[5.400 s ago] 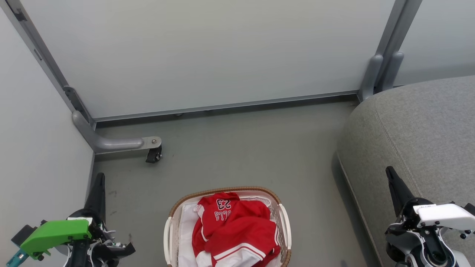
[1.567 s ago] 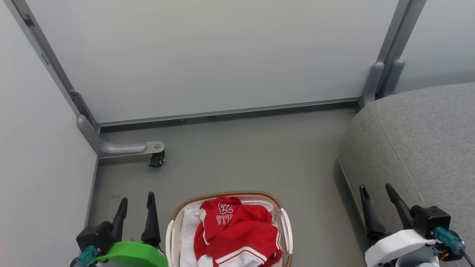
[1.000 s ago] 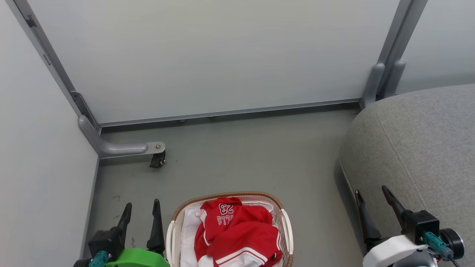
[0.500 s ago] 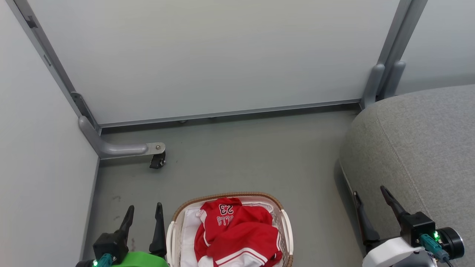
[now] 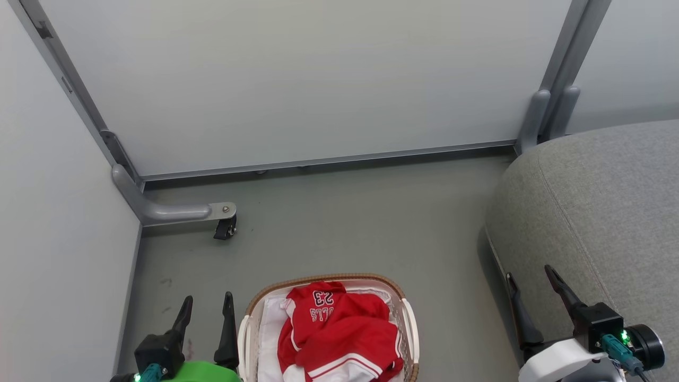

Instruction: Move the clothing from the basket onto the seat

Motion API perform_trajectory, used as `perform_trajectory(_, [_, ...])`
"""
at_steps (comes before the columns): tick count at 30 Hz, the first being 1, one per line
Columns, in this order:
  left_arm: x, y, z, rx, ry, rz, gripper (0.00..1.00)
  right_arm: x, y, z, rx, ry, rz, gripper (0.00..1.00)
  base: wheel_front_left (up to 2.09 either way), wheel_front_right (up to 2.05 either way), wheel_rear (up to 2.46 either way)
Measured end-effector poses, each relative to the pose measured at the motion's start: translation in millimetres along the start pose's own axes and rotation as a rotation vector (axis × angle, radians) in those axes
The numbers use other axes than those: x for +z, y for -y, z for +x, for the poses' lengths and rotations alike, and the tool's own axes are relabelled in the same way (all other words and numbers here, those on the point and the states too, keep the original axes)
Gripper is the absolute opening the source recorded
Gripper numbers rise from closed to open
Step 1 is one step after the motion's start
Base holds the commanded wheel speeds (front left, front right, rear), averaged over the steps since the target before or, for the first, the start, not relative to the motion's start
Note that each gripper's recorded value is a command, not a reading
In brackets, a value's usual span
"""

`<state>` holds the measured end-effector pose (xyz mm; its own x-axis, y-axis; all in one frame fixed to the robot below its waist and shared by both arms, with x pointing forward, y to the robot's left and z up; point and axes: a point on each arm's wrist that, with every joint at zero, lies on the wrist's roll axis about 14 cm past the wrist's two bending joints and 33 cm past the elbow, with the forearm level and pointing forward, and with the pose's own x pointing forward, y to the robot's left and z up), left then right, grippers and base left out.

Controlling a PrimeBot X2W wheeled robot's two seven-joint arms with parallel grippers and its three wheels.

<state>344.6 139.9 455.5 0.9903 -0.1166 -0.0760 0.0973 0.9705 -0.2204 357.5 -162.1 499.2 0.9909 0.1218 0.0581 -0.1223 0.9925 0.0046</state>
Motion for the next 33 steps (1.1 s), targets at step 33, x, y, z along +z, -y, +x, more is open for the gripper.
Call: perform_trajectory(33, [-159, 140, 48, -0.669, -0.452, 0.252, 1.0, -43, 45, 83, -0.097, -0.064, 0.025, 1.0, 0.0, 0.0, 0.0])
